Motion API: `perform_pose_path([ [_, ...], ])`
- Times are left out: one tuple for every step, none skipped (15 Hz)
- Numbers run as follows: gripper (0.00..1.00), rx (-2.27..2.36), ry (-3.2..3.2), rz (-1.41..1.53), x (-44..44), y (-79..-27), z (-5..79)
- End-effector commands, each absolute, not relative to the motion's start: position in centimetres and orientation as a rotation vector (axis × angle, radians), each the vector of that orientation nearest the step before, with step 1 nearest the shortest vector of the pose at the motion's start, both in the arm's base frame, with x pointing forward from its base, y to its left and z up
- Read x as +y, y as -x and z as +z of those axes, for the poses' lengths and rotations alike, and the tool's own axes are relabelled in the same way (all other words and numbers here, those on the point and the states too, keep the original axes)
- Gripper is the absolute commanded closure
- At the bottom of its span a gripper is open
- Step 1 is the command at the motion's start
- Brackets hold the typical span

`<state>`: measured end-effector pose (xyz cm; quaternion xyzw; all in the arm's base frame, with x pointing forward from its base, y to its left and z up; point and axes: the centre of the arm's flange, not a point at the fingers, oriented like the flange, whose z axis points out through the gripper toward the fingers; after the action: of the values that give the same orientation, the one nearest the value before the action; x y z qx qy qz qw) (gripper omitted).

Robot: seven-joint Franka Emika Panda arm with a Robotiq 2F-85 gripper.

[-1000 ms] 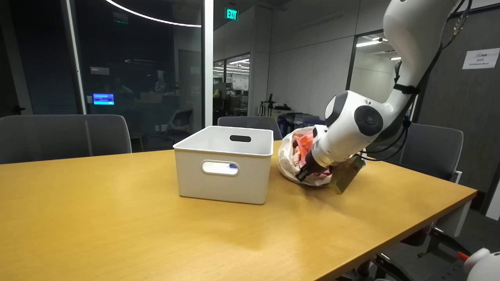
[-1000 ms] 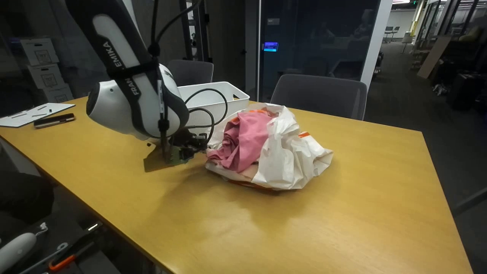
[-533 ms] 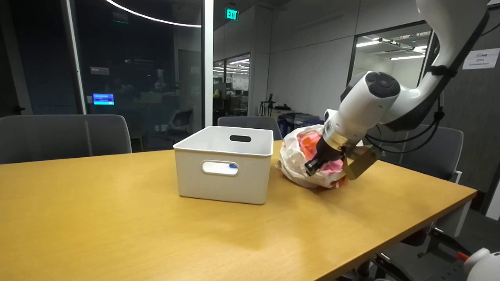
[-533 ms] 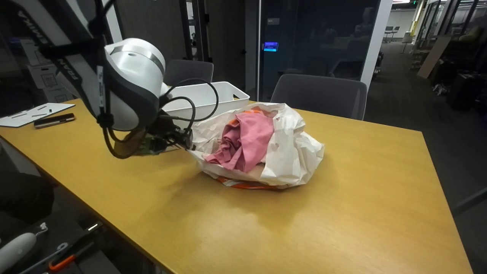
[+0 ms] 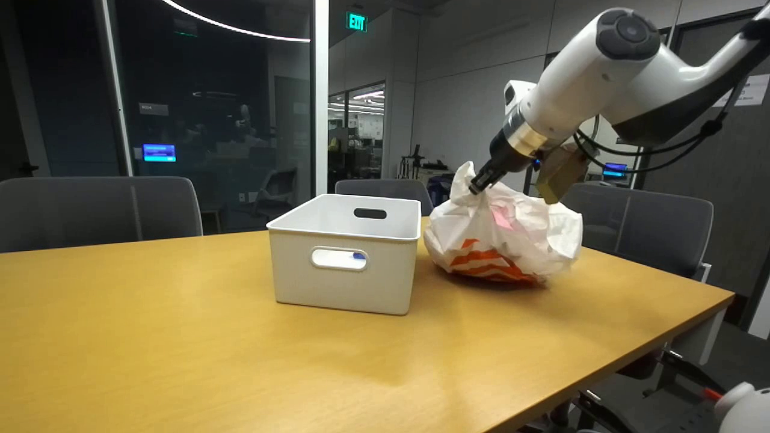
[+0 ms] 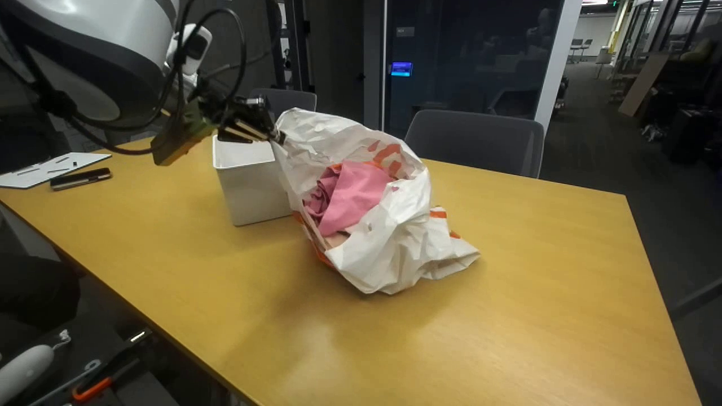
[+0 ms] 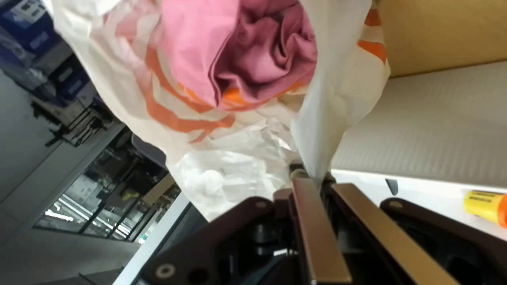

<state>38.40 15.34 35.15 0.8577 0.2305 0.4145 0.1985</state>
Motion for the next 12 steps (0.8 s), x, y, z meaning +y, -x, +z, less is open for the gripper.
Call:
perform_pose_path([
  [0.93,0.703,-2.189,1.270,16.7,-36.6,42.1],
  [0.93,0.703,-2.134,1.300,16.6,-36.7,42.0],
  [0.93,0.684,-2.089,1.326,16.5,-36.8,41.6],
  [0.94,0.673,-2.102,1.318,16.3,-36.8,41.1],
  [0.93,0.664,-2.107,1.311,16.2,-36.9,40.6],
  [0.93,0.658,-2.132,1.295,16.0,-36.9,40.0],
  [0.92,0.651,-2.169,1.273,15.9,-36.8,39.3],
  [0.93,0.647,-2.200,1.248,15.8,-36.7,38.5],
  [0.92,0.643,-2.256,1.208,15.7,-36.6,37.7],
  [0.93,0.638,-2.301,1.180,15.6,-36.4,36.8],
  [0.93,0.631,-2.345,1.152,15.6,-36.2,36.0],
  [0.93,0.624,-2.369,1.132,15.6,-36.1,35.5],
])
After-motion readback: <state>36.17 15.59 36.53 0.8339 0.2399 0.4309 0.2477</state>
